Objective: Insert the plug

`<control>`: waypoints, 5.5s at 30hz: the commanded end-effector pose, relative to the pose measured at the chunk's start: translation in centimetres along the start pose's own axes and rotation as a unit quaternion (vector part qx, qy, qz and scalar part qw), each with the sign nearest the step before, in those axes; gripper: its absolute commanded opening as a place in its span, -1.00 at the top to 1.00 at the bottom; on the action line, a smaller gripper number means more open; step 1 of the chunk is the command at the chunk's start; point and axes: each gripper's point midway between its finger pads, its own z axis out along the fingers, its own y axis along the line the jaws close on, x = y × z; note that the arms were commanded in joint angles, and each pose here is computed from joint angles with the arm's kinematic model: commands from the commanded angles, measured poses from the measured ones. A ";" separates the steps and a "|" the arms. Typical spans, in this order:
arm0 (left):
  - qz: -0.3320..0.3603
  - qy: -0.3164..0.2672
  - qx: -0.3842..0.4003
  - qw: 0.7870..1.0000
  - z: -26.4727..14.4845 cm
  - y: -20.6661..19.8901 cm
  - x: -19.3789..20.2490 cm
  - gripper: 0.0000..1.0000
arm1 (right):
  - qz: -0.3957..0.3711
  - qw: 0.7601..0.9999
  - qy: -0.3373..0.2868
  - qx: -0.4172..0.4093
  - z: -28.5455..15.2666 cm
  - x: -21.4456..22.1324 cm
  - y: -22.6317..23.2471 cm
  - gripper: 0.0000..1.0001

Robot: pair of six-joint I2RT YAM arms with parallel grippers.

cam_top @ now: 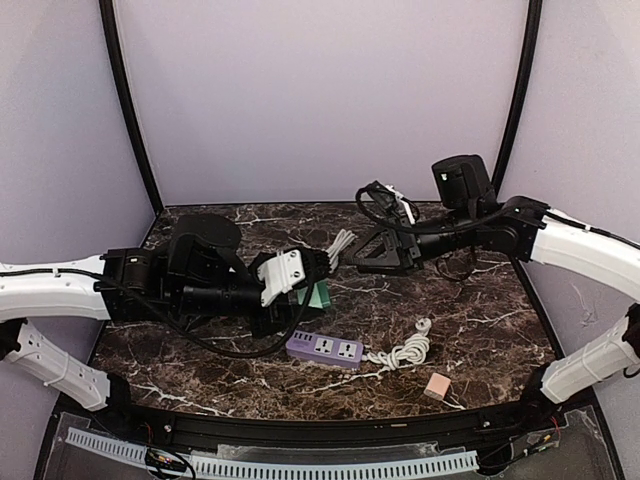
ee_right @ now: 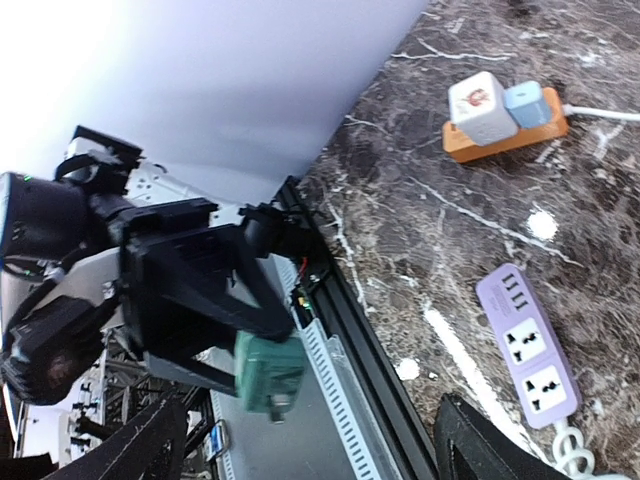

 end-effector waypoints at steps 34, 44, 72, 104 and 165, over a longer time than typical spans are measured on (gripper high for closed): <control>-0.004 -0.043 -0.018 0.999 3.2 2.9 -4.0 0.98 | 0.032 0.994 0.063 -0.086 1.8 1.2 1.0 0.29; -0.009 -0.032 -0.035 0.999 3.6 3.5 -3.6 0.98 | 0.021 0.993 0.071 -0.094 2.0 1.1 1.2 1.00; -0.187 -0.014 -0.050 0.981 -1.5 7.3 -4.3 -0.97 | -0.159 0.969 -0.184 0.051 -5.6 -6.3 1.3 1.00; -0.492 -0.096 0.194 0.843 -1.6 10.6 -7.2 -0.37 | -0.176 0.958 -0.209 -0.093 -6.1 -6.9 6.2 1.00; -0.466 -0.132 0.280 0.829 -0.7 9.1 -9.6 0.20 | -0.135 0.961 -0.187 -0.151 -3.7 -8.2 6.0 1.00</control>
